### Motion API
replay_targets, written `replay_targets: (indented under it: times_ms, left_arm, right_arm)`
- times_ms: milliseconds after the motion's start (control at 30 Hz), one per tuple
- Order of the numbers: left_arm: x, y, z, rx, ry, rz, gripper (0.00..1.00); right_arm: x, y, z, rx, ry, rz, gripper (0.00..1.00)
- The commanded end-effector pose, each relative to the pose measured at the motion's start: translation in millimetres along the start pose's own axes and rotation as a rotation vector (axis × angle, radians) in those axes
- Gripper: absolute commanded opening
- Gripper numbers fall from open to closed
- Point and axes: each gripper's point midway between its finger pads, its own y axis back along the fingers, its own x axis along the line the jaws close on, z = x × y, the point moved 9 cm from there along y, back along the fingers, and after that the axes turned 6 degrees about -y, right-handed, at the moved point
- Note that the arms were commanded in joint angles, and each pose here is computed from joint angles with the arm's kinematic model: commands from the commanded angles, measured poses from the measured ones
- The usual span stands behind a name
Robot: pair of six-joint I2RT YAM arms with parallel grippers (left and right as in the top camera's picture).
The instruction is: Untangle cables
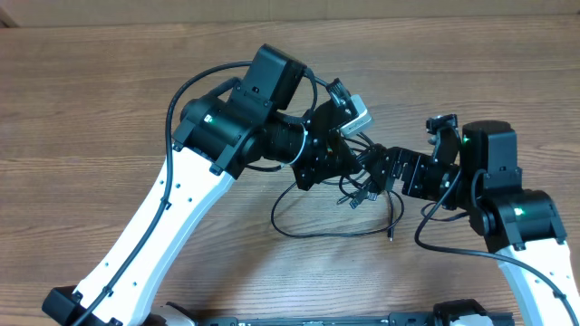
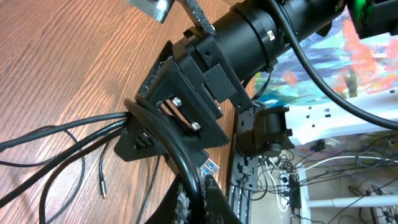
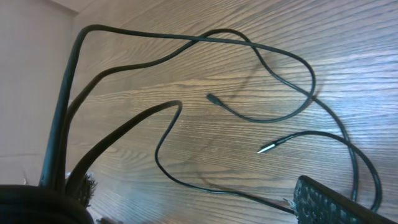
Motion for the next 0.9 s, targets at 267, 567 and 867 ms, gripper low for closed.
replay_targets:
  times_ms: [267,567,867]
  left_arm:
    - [9.1,28.9,-12.2,0.098,0.268,0.441,0.04]
    - [21.3,36.5,-15.1,0.095,0.365,0.618,0.04]
    - [13.2,29.4,2.0,-0.011,0.319,0.443,0.04]
  right_arm:
    - [3.6,-6.3,11.3,-0.02,0.083,0.128,1.0]
    - [10.6,-4.6,8.4,0.005,0.187,0.209,1.0]
    - [4.3,-5.3,-3.5,0.072,0.252,0.188,1.0]
